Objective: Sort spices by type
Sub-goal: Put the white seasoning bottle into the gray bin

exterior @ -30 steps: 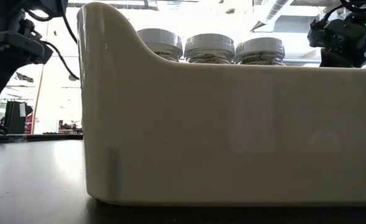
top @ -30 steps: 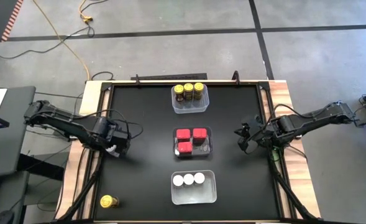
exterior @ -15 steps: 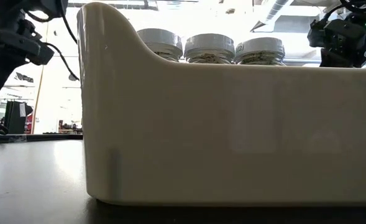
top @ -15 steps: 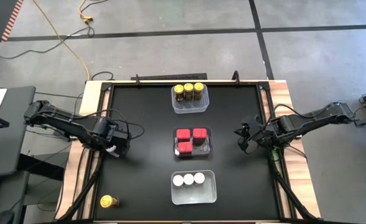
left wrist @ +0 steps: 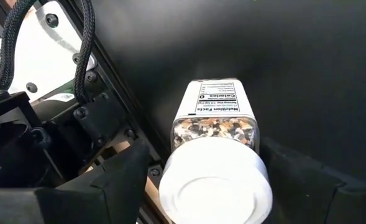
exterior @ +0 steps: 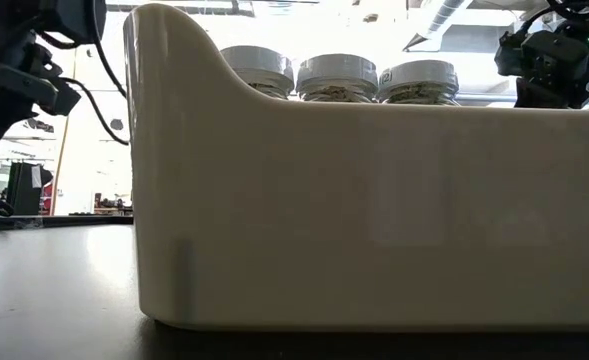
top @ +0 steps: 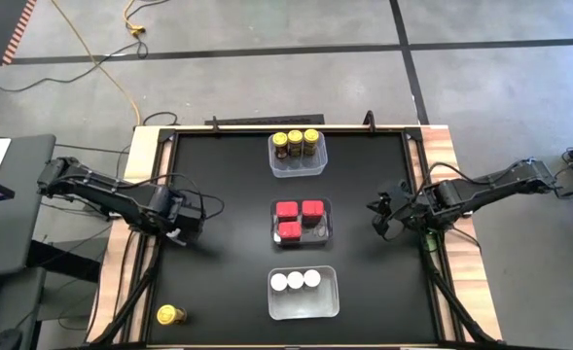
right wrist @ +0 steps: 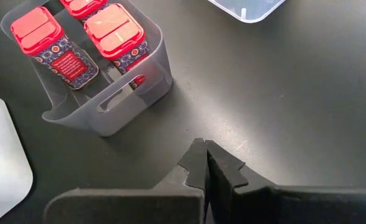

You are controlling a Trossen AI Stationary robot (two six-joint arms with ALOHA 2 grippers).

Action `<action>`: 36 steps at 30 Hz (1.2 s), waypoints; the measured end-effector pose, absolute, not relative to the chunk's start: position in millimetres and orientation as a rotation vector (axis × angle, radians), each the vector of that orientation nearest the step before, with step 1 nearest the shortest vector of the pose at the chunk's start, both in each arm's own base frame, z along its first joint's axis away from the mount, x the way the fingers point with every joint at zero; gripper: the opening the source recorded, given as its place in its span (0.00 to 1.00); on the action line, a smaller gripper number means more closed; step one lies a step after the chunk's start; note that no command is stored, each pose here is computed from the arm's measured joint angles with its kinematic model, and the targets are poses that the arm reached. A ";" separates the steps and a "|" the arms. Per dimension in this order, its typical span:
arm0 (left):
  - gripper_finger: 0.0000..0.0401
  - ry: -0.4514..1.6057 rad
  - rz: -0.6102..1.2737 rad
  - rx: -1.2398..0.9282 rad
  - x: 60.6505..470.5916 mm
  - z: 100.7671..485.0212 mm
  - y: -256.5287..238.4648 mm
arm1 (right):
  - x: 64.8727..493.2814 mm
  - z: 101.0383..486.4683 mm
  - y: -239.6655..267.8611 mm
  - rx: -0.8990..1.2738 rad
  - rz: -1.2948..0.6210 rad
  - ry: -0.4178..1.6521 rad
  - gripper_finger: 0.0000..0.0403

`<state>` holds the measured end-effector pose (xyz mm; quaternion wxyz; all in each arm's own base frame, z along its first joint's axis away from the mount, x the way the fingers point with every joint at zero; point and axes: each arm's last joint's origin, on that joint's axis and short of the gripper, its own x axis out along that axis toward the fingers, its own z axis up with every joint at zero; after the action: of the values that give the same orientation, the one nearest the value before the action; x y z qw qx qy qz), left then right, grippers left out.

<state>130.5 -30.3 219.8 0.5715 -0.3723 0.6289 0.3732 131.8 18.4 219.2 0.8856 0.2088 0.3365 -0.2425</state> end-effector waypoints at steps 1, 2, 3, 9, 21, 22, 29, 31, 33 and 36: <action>0.71 1.474 0.876 -0.876 130.6 219.8 -30.3 | 131.8 219.2 18.4 0.434 -0.504 0.700 0.07; 0.70 1.473 0.878 -0.879 130.7 219.8 -30.3 | 131.8 219.2 18.4 0.434 -0.504 0.700 0.07; 0.70 1.472 0.880 -0.880 130.7 219.8 -30.3 | 131.8 219.2 18.4 0.434 -0.504 0.700 0.07; 0.61 1.469 0.884 -0.896 131.1 219.9 -30.6 | 131.8 219.2 18.4 0.434 -0.504 0.700 0.07; 0.49 1.451 0.884 -0.919 132.9 219.9 -31.0 | 131.8 219.2 18.4 0.434 -0.504 0.700 0.07; 0.49 1.448 0.885 -0.922 133.2 220.2 -31.1 | 131.8 219.2 18.4 0.434 -0.504 0.700 0.07; 0.50 1.278 0.742 -1.013 154.2 237.8 -35.0 | 131.9 219.1 18.5 0.433 -0.504 0.701 0.07; 0.50 1.181 0.648 -1.036 166.1 243.2 -37.3 | 131.9 219.0 18.5 0.433 -0.504 0.702 0.07; 0.50 1.119 0.602 -1.054 175.4 245.5 -39.0 | 131.9 219.0 18.5 0.433 -0.504 0.702 0.07; 0.50 1.072 0.624 -1.034 180.0 247.8 -38.0 | 131.8 219.0 18.8 0.432 -0.502 0.702 0.07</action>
<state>180.0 -38.0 247.8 0.6912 -0.4627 0.4797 0.2793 131.8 18.8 219.0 0.8857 0.2077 0.3377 -0.2415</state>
